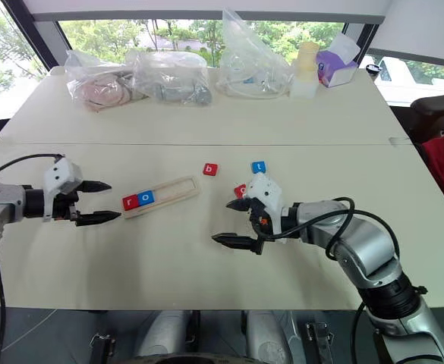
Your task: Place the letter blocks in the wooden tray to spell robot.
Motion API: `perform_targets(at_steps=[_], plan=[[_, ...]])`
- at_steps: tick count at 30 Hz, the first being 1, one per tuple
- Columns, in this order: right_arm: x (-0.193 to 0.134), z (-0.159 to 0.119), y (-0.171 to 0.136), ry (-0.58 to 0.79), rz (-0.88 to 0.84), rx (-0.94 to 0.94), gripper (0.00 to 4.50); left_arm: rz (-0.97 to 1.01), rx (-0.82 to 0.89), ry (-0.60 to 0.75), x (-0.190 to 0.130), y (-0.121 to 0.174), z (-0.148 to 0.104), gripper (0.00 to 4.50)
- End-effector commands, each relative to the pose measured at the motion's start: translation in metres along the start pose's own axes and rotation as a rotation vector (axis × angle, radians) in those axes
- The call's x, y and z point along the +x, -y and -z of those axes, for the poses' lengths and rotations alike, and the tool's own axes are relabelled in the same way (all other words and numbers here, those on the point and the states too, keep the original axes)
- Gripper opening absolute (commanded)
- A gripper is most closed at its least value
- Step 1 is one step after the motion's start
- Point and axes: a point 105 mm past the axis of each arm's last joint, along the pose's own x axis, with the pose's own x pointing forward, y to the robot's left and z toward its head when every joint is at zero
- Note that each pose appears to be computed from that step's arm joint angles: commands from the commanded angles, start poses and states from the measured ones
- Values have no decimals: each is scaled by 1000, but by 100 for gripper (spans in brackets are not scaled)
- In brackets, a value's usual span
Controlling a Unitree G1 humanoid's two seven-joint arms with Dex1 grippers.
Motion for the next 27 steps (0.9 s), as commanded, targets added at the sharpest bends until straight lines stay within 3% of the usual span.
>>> perform_targets(at_steps=[1,15,20,23,27], plan=[[3,-3,-4,31,29,-21,445,-2,27,8,6,-1,0,450],[2,-3,0,51,69,6,445,10,51,13,38,5,11,450],[0,-3,3,48,78,4,450,48,53,14,40,10,12,316],[-2,-2,7,46,95,4,450,56,68,22,41,9,6,316],[-8,-3,19,55,153,10,450,90,95,104,45,6,-26,316]])
